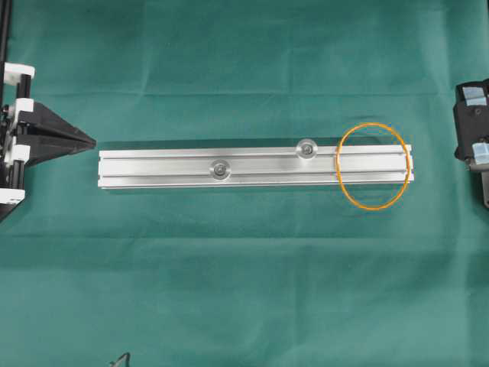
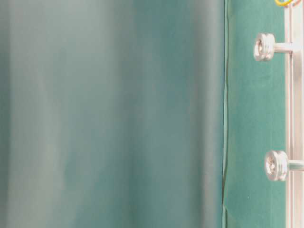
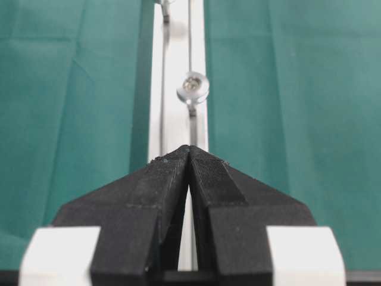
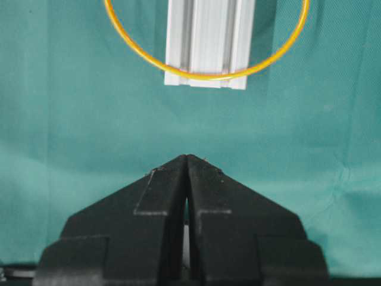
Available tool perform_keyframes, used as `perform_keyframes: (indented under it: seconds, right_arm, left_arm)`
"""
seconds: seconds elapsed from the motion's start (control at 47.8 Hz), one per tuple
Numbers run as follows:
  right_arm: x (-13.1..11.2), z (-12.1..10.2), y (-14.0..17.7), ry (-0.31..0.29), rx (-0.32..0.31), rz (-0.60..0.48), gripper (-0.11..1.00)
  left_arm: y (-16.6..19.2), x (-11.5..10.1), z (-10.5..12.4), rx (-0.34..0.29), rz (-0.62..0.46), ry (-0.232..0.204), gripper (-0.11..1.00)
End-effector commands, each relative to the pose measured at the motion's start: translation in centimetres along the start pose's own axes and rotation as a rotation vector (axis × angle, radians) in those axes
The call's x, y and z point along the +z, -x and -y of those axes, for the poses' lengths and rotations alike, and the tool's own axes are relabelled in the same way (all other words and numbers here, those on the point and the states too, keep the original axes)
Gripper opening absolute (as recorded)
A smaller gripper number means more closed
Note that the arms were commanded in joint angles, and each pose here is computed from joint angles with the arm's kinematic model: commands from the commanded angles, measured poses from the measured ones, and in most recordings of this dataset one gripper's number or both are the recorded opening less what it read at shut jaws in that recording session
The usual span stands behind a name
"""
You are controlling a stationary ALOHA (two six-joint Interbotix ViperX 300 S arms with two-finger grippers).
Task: Hook the rubber onto the shaft.
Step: 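Lower the open right gripper toward the orange band beside the rail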
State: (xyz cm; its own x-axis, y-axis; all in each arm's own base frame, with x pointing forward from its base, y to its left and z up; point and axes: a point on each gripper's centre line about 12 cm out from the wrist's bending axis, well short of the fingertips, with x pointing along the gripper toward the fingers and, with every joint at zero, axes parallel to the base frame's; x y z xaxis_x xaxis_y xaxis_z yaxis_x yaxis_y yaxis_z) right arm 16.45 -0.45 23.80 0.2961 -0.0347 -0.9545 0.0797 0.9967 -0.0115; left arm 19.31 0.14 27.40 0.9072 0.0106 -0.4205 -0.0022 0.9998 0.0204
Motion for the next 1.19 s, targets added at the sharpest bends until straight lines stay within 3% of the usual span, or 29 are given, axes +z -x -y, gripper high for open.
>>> perform_keyframes:
  seconds: [0.0, 0.105, 0.272, 0.355, 0.857, 1.171]
  right_arm:
    - [0.7, 0.0, 0.7, -0.002, 0.000, 0.023, 0.10]
    - [0.7, 0.0, 0.7, -0.001, 0.002, 0.026, 0.34]
    - [0.7, 0.0, 0.7, 0.010, 0.001, 0.026, 0.84]
    - [0.7, 0.0, 0.7, 0.010, 0.001, 0.024, 0.98]
    - [0.8, -0.1, 0.7, 0.007, 0.006, 0.029, 0.98]
    - [3.3, -0.2, 0.6, 0.009, 0.007, 0.041, 0.98]
  left_arm:
    - [0.1, 0.9, -0.1, 0.002, 0.020, -0.001, 0.00]
    - [0.1, 1.0, -0.1, 0.002, 0.020, -0.001, 0.00]
    - [0.1, 1.0, -0.1, 0.002, 0.020, -0.001, 0.00]
    - [0.1, 1.0, -0.1, 0.002, 0.020, -0.001, 0.00]
    - [0.1, 1.0, -0.1, 0.002, 0.020, -0.001, 0.00]
    - [0.1, 1.0, -0.1, 0.002, 0.020, -0.001, 0.00]
